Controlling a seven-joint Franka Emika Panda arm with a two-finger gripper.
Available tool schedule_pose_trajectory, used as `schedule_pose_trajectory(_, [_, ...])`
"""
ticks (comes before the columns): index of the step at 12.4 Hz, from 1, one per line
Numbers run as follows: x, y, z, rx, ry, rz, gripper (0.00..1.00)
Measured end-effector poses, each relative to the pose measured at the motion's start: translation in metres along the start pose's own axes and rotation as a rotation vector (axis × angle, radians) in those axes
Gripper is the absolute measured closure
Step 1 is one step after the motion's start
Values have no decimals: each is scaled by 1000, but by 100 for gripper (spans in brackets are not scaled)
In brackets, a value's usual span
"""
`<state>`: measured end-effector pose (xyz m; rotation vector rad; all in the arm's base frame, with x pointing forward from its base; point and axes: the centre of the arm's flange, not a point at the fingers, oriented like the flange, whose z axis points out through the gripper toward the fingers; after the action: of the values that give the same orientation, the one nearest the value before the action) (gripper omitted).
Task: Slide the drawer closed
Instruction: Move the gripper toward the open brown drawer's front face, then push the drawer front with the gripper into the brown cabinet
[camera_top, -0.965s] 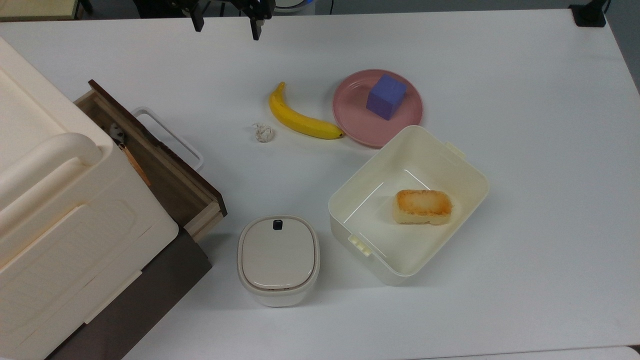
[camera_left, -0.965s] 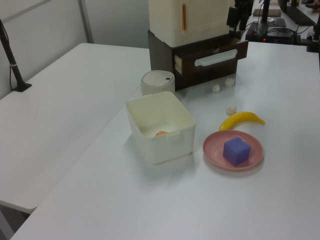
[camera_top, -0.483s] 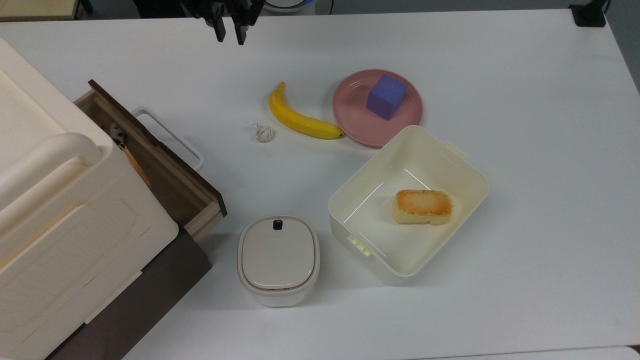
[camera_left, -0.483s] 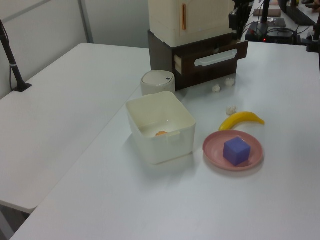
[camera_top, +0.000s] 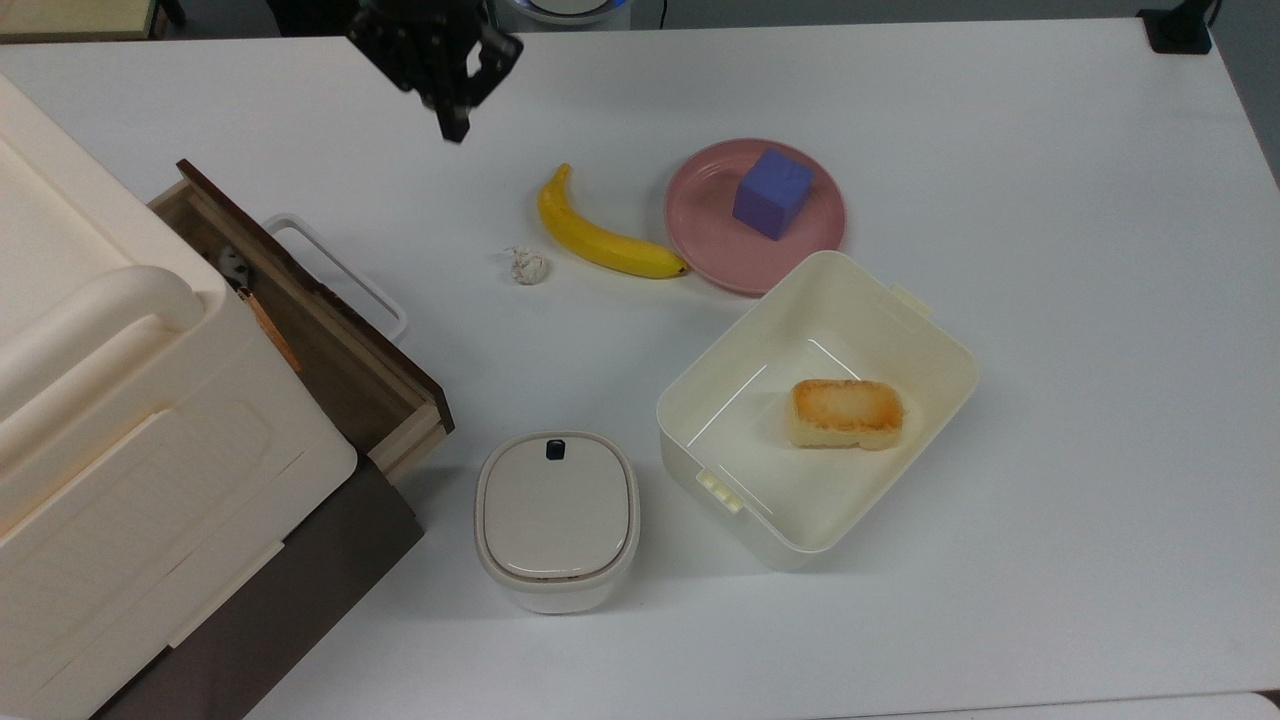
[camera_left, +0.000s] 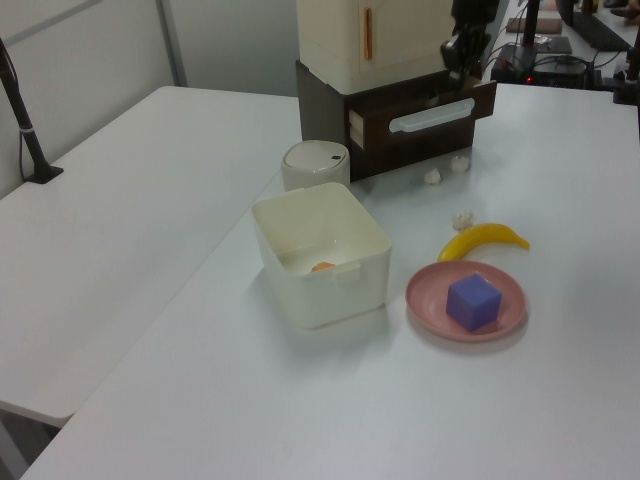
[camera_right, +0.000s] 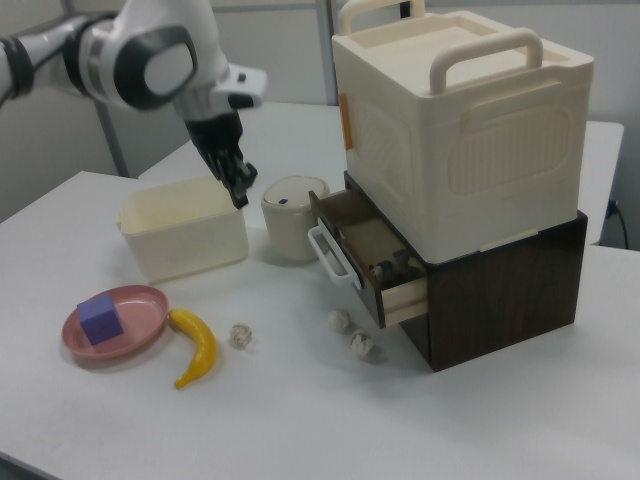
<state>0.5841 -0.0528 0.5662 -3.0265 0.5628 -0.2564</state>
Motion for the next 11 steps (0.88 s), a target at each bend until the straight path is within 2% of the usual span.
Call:
schedule_pose_trajectory(3, [-3,4,55,27,83,174,99])
schedule_pose_trajectory(4, [-8,7,71,26,79,208,99])
schedule_pose_trajectory(6, [-18,13,96,13,50,244,99])
schedule_pose_trajectory(9, [-17,31,126,26,102,303,99])
schedule_pose_trajectory(11, [-6,43,150,3,162,324,99])
